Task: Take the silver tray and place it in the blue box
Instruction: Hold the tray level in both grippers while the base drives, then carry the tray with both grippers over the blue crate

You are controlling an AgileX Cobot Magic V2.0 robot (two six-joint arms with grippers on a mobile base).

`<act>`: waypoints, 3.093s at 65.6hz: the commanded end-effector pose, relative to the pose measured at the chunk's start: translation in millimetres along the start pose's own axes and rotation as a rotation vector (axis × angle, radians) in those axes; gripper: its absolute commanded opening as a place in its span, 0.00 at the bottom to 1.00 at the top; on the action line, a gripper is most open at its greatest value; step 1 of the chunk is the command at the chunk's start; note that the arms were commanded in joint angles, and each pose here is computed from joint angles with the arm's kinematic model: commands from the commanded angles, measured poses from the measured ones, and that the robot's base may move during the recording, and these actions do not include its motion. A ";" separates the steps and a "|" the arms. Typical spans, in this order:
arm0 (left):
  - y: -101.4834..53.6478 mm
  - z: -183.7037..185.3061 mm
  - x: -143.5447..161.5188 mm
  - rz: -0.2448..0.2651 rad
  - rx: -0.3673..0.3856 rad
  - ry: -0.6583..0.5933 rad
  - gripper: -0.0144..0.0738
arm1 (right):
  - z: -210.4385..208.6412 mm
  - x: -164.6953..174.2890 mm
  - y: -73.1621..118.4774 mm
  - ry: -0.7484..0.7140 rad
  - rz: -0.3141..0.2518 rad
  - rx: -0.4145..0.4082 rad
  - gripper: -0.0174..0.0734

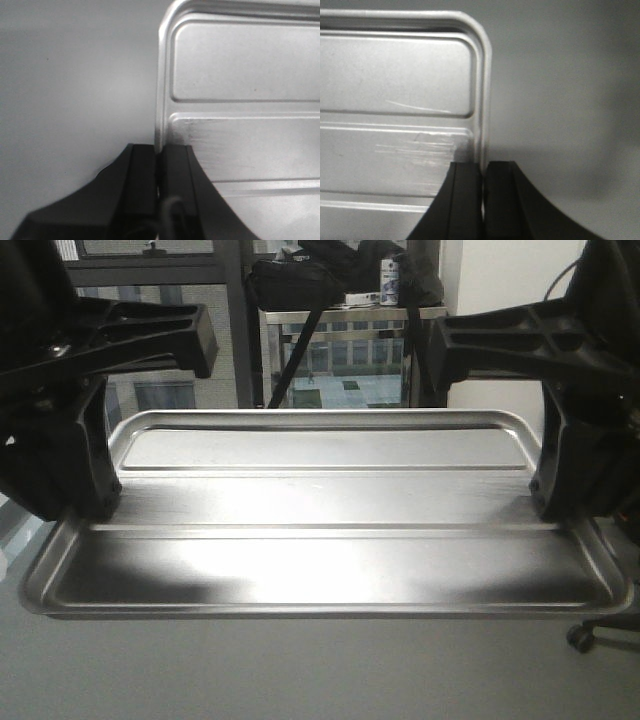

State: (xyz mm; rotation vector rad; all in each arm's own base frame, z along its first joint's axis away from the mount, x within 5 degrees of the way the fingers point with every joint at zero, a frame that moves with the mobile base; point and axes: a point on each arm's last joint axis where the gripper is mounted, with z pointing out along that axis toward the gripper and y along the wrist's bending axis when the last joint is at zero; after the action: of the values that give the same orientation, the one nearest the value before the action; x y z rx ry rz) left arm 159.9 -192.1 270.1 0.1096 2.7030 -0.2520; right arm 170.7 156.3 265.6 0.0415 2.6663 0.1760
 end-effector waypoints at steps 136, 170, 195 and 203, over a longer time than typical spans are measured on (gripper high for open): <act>-2.0 -13.7 -7.6 0.009 0.046 -0.063 0.05 | -11.8 -7.6 -3.8 -0.042 -0.010 0.021 0.26; -2.0 -13.7 -7.6 0.009 0.046 -0.063 0.05 | -11.9 -5.6 -7.3 -0.021 -0.009 0.059 0.26; -2.0 -13.7 -7.6 0.009 0.046 -0.063 0.05 | -11.9 -5.6 -7.3 -0.021 -0.009 0.059 0.26; -2.0 -13.7 -7.6 0.009 0.046 -0.063 0.05 | -11.9 -5.6 -7.3 -0.021 -0.009 0.059 0.26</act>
State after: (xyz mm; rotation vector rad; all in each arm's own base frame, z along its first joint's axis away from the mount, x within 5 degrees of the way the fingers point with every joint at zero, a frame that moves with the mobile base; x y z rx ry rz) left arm 160.2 -194.3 270.7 0.1091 2.6950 -0.2872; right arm 168.5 151.7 263.9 0.0719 2.7012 0.1152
